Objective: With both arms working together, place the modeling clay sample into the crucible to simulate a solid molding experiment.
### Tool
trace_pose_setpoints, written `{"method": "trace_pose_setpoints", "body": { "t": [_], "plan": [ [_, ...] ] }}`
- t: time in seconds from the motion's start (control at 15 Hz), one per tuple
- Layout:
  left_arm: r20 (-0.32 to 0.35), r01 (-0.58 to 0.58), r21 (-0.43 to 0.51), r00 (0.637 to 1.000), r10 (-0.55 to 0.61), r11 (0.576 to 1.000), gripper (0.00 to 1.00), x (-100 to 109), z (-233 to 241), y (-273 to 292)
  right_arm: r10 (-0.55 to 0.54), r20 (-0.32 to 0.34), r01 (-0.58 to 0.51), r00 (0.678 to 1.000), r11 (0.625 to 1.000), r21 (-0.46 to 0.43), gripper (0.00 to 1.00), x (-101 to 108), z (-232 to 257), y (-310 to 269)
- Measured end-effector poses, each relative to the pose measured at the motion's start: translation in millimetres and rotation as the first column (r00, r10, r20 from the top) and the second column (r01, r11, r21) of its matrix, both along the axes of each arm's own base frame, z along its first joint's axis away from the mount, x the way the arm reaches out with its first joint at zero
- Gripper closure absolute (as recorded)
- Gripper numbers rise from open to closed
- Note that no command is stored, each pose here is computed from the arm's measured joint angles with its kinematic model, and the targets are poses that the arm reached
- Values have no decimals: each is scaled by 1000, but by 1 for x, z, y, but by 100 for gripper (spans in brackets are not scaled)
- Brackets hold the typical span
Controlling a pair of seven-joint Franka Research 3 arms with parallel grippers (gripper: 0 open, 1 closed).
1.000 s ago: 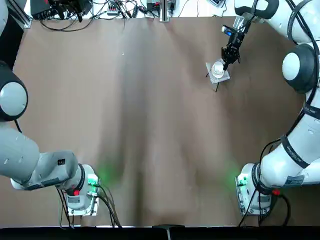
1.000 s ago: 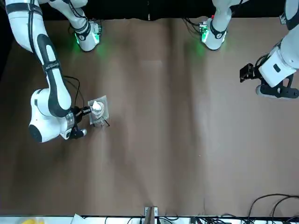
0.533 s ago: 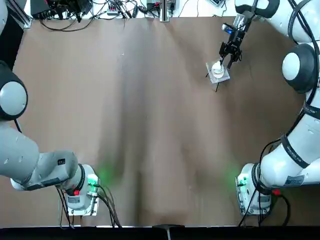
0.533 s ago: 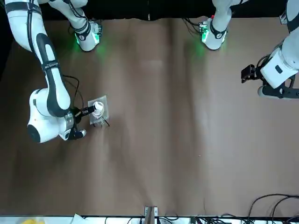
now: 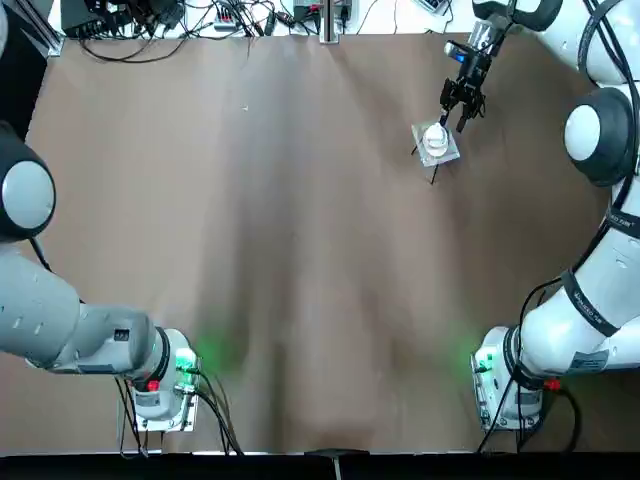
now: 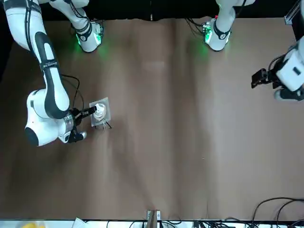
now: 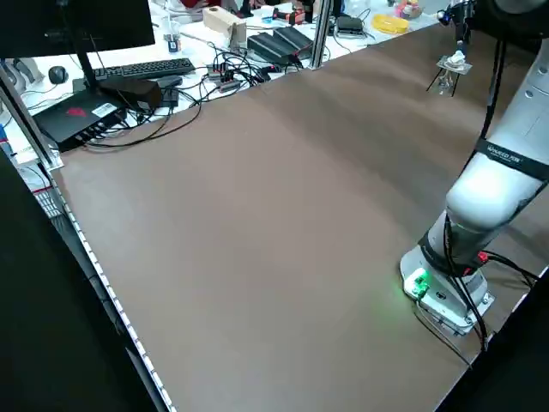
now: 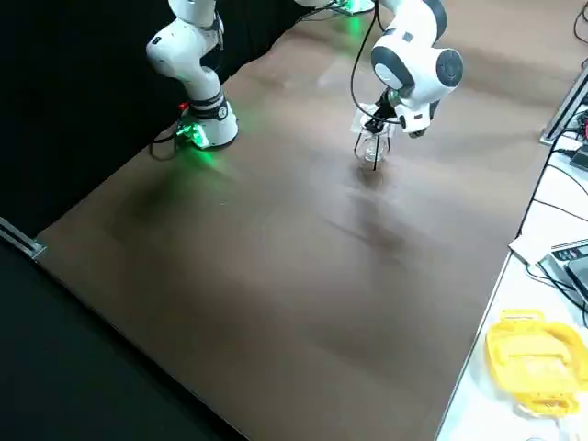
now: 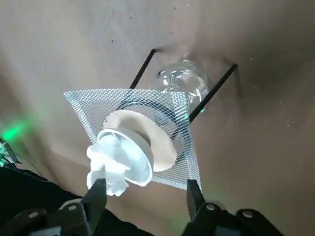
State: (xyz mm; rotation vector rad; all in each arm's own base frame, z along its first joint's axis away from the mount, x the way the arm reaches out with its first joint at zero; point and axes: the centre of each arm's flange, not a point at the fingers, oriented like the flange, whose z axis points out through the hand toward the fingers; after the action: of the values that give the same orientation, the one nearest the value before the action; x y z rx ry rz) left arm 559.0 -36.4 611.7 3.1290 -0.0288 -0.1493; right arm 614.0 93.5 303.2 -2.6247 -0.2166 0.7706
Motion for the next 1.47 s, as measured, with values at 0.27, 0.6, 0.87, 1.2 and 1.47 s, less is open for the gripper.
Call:
{"method": "trace_pose_setpoints", "body": {
  "t": [0.27, 0.6, 0.87, 1.2, 1.47],
  "plan": [
    [25, -9, -14, 1000, 10, 1000, 0, -21, 4, 11, -5, 21, 5, 1000, 1000, -1, 25, 6, 8, -3],
    [34, -5, -15, 999, 5, 1000, 0, -23, 4, 8, -7, 68, 6, 998, 1000, 9, 22, 22, 52, -14],
    [48, 1, -15, 999, 0, 1000, 0, -20, 4, 2, -8, 131, 9, 991, 1000, -9, 11, 33, 108, -31],
    [41, 42, -14, 998, -41, 999, 0, -19, -1, -23, -18, 275, 40, 961, 997, -72, 0, 26, 197, -62],
    [54, 40, -15, 998, -39, 999, 0, -18, 5, -22, 5, 359, 76, 933, 974, -214, 0, -1, 267, -83]
  ]
}}
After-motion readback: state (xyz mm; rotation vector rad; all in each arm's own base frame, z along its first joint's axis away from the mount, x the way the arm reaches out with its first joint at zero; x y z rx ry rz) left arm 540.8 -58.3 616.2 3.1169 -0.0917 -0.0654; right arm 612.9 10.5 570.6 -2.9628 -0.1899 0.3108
